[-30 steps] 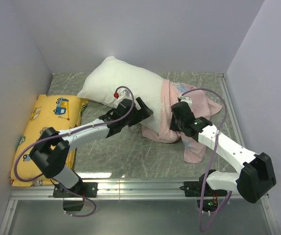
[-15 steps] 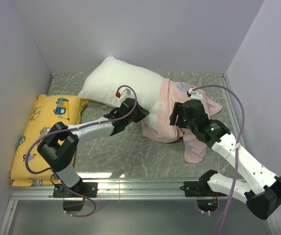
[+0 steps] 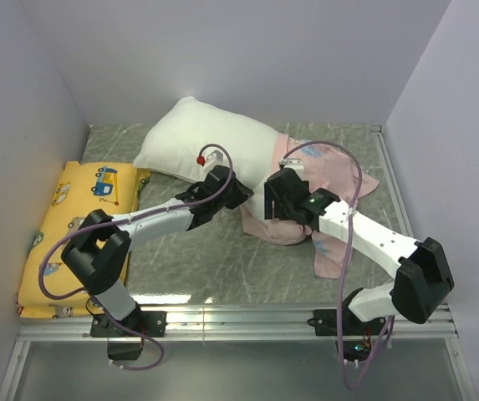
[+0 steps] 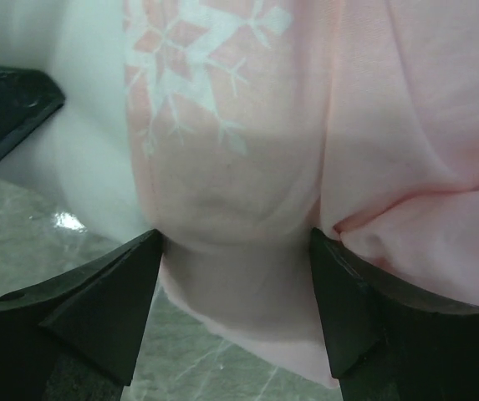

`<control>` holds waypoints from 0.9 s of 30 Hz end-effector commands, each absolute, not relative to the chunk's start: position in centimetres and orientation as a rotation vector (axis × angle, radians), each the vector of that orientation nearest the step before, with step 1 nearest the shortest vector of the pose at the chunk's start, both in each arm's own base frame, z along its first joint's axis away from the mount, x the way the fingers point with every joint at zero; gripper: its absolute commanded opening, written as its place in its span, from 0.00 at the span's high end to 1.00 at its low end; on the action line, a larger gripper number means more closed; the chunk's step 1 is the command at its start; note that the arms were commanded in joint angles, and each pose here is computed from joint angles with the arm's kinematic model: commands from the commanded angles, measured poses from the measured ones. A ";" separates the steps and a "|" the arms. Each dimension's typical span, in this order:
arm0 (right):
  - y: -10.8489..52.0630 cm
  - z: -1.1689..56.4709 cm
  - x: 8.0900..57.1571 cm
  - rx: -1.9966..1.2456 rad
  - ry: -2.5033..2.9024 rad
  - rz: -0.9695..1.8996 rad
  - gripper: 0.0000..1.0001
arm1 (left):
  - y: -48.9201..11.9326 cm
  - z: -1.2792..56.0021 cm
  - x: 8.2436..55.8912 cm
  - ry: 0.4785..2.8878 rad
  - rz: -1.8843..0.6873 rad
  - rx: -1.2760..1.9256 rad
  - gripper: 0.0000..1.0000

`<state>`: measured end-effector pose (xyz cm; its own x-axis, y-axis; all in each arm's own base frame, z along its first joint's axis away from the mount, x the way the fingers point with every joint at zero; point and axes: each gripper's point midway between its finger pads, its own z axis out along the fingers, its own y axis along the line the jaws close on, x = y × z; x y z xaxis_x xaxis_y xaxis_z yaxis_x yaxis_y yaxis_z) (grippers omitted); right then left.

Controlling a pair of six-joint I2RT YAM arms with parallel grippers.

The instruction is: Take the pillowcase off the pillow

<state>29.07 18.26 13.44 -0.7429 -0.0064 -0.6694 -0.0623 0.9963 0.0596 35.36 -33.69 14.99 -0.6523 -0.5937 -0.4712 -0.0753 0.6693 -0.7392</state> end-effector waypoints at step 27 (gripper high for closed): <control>2.9 11.3 30.5 0.472 2.330 -0.205 1.00 | -18.0 35.4 41.8 1.728 -0.889 -0.645 1.00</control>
<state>32.39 9.61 15.30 -0.6005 0.3230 -0.7314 0.2275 0.9460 0.2310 38.10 -24.46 24.13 -0.6273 -0.6456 -0.4355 -0.0945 0.6182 -0.7803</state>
